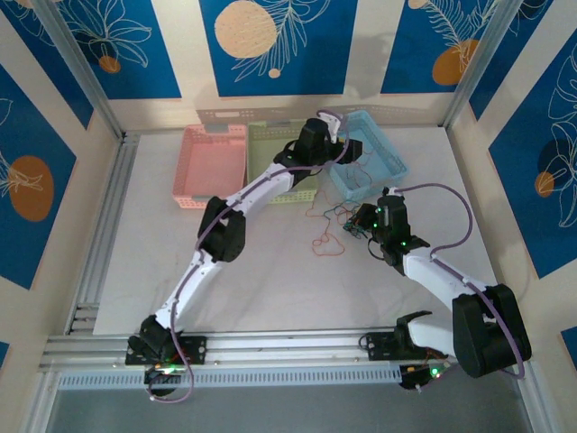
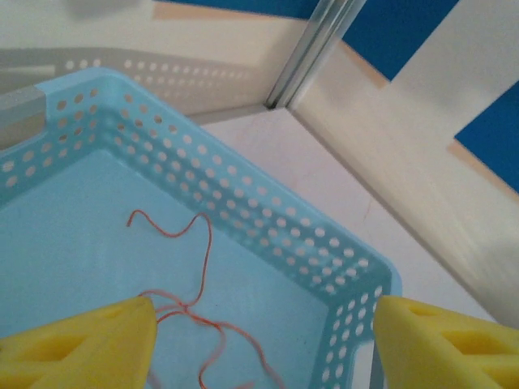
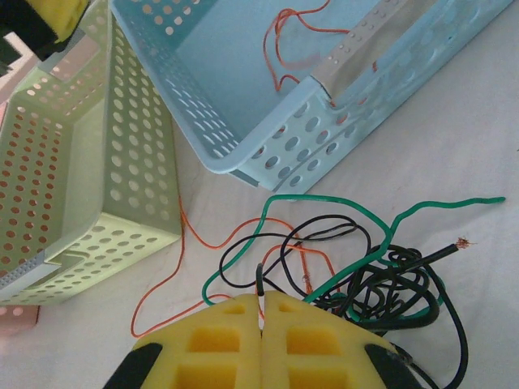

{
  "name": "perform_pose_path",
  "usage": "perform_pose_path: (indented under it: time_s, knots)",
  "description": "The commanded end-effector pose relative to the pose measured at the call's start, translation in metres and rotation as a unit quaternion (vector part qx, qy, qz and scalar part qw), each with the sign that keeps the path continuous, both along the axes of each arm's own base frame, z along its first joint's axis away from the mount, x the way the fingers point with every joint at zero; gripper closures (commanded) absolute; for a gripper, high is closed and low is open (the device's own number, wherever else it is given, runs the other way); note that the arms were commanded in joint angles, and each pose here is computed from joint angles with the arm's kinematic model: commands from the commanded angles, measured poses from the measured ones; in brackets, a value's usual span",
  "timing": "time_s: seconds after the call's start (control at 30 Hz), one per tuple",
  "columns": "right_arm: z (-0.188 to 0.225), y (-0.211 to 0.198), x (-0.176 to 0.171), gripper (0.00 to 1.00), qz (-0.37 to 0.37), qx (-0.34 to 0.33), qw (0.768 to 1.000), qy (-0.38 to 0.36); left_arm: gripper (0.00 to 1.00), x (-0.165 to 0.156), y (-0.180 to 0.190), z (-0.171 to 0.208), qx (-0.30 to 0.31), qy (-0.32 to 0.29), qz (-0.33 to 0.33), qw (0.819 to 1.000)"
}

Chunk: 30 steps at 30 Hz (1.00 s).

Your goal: Untangle the cables

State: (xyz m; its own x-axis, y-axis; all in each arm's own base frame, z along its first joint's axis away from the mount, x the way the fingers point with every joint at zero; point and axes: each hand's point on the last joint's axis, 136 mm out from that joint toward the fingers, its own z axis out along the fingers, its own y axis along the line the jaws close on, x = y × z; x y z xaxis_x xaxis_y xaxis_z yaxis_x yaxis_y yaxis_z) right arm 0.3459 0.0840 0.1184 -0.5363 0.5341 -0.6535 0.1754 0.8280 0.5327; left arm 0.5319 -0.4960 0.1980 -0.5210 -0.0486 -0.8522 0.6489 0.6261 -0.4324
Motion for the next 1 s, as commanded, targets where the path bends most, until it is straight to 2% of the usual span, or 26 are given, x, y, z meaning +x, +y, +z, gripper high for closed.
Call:
perform_pose_path:
  time_s: [0.0,0.13,0.3,0.37,0.43,0.53,0.63,0.73,0.87,0.97]
  knots:
    - [0.011,0.008,0.008,1.00,0.016,0.016,1.000,-0.017,0.25,-0.031,0.030,0.113,-0.023,-0.097,0.004,0.995]
    - [0.018,0.033,0.012,1.00,0.079,0.031,0.996,-0.035,0.24,-0.081,0.084,0.132,-0.032,-0.127,0.024,0.991]
    - [0.034,0.087,0.009,1.00,0.196,0.021,0.978,-0.069,0.24,-0.162,0.153,0.091,0.009,-0.105,0.024,0.994]
    - [0.038,0.113,0.004,1.00,0.255,0.021,0.963,-0.080,0.24,-0.188,0.182,0.073,0.021,-0.100,0.037,0.994]
    - [0.042,0.147,-0.007,1.00,0.332,0.028,0.939,-0.082,0.23,-0.213,0.207,0.048,0.043,-0.096,0.043,0.994]
    - [0.044,0.187,-0.023,1.00,0.416,0.016,0.905,-0.085,0.22,-0.241,0.229,0.015,0.084,-0.080,0.027,0.993]
    - [0.043,0.210,-0.037,1.00,0.459,-0.001,0.884,-0.088,0.22,-0.257,0.238,-0.005,0.101,-0.077,0.013,0.992]
    - [0.041,0.223,-0.045,1.00,0.493,0.015,0.866,-0.079,0.21,-0.257,0.242,-0.005,0.099,-0.088,0.016,0.991]
    - [0.036,0.228,-0.045,1.00,0.503,0.017,0.862,-0.063,0.21,-0.247,0.244,-0.011,0.108,-0.093,0.027,0.990]
    - [0.034,0.229,-0.045,1.00,0.505,0.018,0.861,-0.059,0.22,-0.232,0.252,-0.017,0.077,-0.076,0.047,0.993]
